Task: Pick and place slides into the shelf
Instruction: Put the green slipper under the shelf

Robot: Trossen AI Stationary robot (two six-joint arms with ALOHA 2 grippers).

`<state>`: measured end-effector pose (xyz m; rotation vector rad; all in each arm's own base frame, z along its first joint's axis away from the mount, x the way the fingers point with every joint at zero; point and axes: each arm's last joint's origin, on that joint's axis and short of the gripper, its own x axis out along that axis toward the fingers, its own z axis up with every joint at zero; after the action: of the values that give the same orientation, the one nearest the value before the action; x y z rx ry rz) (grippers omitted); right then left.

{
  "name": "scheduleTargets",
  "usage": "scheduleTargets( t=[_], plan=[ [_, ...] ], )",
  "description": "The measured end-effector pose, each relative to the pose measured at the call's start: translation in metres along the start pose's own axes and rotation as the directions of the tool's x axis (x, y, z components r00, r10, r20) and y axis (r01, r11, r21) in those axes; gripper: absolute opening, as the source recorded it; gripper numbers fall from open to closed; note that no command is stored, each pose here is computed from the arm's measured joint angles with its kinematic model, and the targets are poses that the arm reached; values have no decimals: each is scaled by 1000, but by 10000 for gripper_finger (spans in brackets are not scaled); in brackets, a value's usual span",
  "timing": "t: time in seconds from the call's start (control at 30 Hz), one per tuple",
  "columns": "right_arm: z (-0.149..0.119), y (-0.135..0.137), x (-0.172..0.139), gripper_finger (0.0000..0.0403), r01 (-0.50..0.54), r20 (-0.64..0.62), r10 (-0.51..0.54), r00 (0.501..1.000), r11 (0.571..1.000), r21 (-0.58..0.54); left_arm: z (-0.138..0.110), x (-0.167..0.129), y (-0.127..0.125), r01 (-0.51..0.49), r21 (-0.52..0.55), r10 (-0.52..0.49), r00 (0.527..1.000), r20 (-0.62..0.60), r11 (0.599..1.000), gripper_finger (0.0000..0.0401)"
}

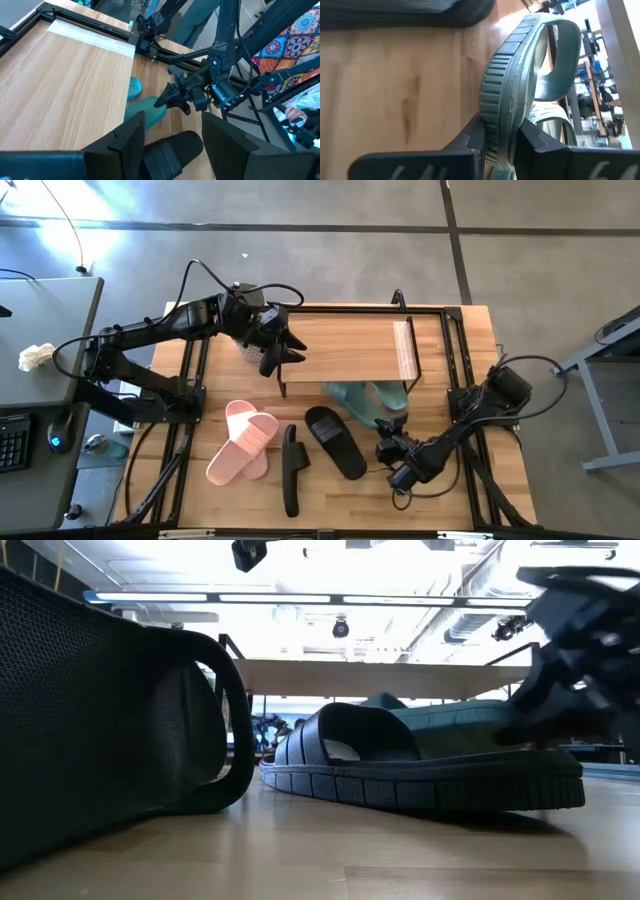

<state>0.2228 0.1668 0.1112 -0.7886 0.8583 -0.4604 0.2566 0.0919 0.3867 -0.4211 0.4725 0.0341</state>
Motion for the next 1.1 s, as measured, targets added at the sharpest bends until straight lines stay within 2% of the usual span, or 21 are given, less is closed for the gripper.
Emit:
scheduleTargets(
  t=[0.3, 0.53, 0.73, 0.87, 1.1],
  plan=[
    [16, -4, 26, 33, 31, -57, -34, 998, 998, -45, 0, 0, 0, -8, 24, 8, 1000, 1, 1000, 177],
    [23, -7, 47, 34, 54, -208, -72, 975, 994, -93, 0, 0, 0, -8, 26, 8, 1000, 1, 1000, 177],
    [25, -8, 50, 34, 96, -331, -131, 935, 988, -118, 0, 0, 0, -8, 26, 8, 1000, 0, 1000, 177],
    [24, -7, 50, 34, 107, -400, -144, 905, 988, -114, 0, 0, 0, -8, 26, 8, 1000, -1, 1000, 177],
    [24, -10, 53, 34, 132, -464, -133, 876, 991, -36, 0, 0, 0, -8, 25, 8, 1000, -1, 1000, 177]
  ],
)
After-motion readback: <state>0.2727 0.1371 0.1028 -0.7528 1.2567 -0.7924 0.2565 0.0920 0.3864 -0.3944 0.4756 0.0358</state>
